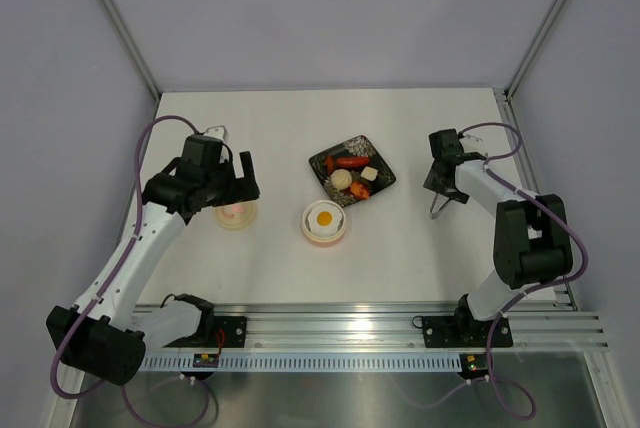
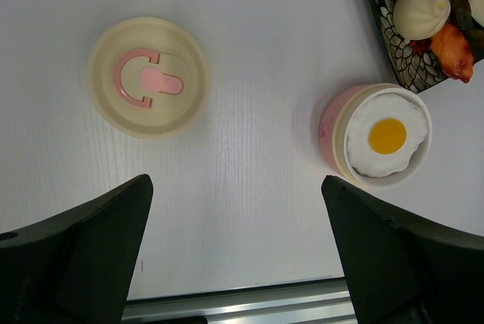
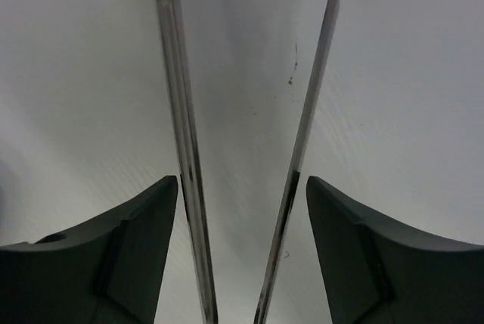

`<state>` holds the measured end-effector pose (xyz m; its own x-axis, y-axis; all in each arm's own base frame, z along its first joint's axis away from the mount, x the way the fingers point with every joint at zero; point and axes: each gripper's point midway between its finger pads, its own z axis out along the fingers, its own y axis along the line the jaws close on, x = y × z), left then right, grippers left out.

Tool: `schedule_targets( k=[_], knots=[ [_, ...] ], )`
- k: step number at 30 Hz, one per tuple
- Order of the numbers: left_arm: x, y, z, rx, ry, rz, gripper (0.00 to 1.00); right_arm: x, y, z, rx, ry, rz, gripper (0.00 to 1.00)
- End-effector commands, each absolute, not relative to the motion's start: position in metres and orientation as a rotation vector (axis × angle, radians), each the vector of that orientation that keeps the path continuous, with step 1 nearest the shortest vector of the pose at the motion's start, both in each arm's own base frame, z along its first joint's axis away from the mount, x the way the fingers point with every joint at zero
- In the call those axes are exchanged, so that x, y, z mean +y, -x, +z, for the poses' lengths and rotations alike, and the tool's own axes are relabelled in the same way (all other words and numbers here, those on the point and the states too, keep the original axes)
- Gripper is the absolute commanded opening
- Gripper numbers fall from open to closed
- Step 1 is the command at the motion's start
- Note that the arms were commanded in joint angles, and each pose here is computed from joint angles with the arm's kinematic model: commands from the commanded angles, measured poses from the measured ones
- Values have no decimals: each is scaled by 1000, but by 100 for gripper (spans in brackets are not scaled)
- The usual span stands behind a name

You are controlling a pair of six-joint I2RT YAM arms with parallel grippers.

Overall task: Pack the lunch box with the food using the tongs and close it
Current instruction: Place the clamp at the center of the board, then pick up the box lid from the center of the board.

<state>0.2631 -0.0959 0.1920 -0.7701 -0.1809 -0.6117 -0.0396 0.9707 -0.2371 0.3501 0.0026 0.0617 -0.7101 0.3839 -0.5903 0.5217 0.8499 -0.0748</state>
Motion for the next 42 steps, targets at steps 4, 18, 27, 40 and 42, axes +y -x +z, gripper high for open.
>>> schedule_targets(
  k=[4,18,27,40,42],
  knots=[
    [-87,-266,191,2432,160,-207,99,5,-374,78,2373,-665,-261,93],
    [-43,-275,148,2532,351,129,99,28,-354,185,2235,-613,28,96],
    [-45,-298,101,2577,490,54,91,48,-331,195,2264,-564,169,96],
    [-56,-327,66,2608,790,76,86,60,-321,184,2312,-532,217,95],
    [-52,-330,66,2584,828,100,85,60,-319,186,2312,-525,220,96]
  ],
)
